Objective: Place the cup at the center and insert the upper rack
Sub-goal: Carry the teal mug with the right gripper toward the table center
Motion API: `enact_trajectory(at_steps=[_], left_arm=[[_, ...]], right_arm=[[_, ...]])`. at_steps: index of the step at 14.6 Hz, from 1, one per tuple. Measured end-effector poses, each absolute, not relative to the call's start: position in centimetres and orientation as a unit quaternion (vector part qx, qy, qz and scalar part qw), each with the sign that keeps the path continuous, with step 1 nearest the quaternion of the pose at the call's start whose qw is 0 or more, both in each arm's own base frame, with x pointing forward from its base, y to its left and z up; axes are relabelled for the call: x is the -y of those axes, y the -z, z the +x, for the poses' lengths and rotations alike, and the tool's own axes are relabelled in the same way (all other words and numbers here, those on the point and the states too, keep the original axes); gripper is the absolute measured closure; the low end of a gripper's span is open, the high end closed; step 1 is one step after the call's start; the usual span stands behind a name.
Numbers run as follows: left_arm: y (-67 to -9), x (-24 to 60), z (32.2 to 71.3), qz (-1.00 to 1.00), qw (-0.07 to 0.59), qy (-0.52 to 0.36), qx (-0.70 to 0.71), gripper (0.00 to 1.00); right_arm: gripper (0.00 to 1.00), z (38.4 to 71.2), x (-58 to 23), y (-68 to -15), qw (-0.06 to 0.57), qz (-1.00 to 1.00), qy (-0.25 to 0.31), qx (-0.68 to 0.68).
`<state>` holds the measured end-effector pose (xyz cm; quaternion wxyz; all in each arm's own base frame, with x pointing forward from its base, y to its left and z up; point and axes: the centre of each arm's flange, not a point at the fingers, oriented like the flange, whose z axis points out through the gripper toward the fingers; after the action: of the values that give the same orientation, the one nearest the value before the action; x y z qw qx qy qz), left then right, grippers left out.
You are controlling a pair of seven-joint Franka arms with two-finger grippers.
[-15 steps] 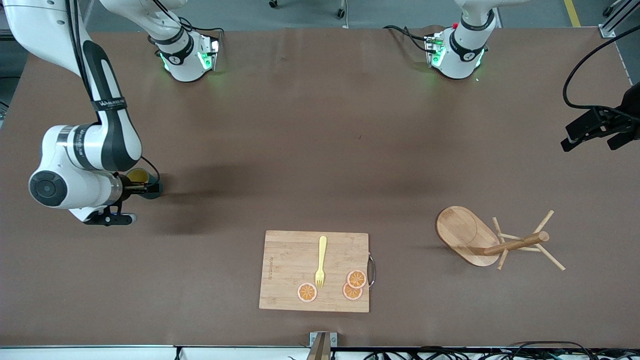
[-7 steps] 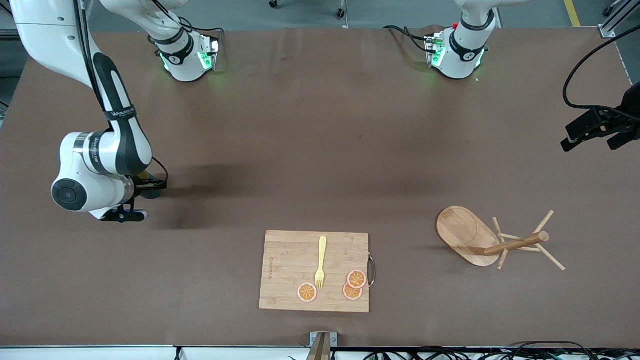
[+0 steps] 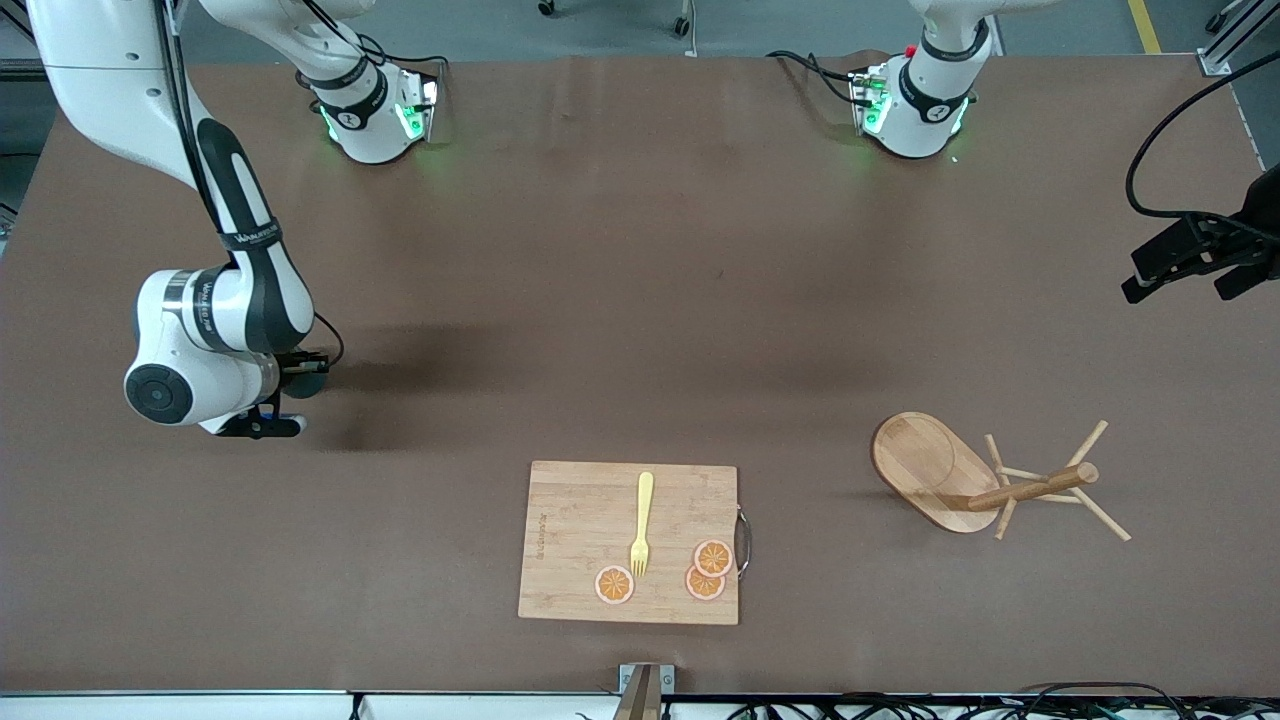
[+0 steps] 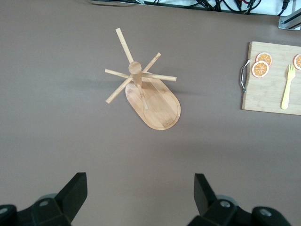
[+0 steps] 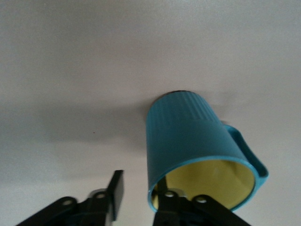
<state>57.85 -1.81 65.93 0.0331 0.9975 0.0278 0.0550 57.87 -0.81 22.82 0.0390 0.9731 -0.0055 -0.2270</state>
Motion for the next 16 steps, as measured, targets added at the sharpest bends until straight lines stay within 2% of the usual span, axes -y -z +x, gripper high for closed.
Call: enact_trajectory(at_steps=[2,3,6,8,12,16], left_arm=[[-65.9,1.8,57.8,0.998,0.033,-0.055,-0.028,0.0],[-65.9,1.8,57.8,0.998,0.033,-0.055,-0.028,0.0],[-65.9,1.8,57.8,0.998,0.033,-0.055,-0.028,0.0],[-65.9,1.8,57.8,0.998,0.033,-0.055,-0.028,0.0],[-65.9,1.8,57.8,0.998,0.033,-0.055,-0.028,0.0],[-65.9,1.9,57.8,0.998,0.033,-0.055,-0.027,0.0]], right_arm=[[0.9,58.0,0.3,-22.9,0.04,0.973,0.225,0.003],[0.95,58.1,-0.1,-23.0,0.041,0.974,0.224,0.0],[0.95,58.3,-2.9,-24.2,0.043,0.969,0.24,-0.021],[0.95,58.7,-8.0,-26.2,0.036,0.967,0.247,-0.052],[0.95,58.7,-21.7,-31.4,-0.069,0.97,0.219,-0.082],[0.95,55.4,-35.5,-35.5,-0.07,0.974,0.185,-0.109]])
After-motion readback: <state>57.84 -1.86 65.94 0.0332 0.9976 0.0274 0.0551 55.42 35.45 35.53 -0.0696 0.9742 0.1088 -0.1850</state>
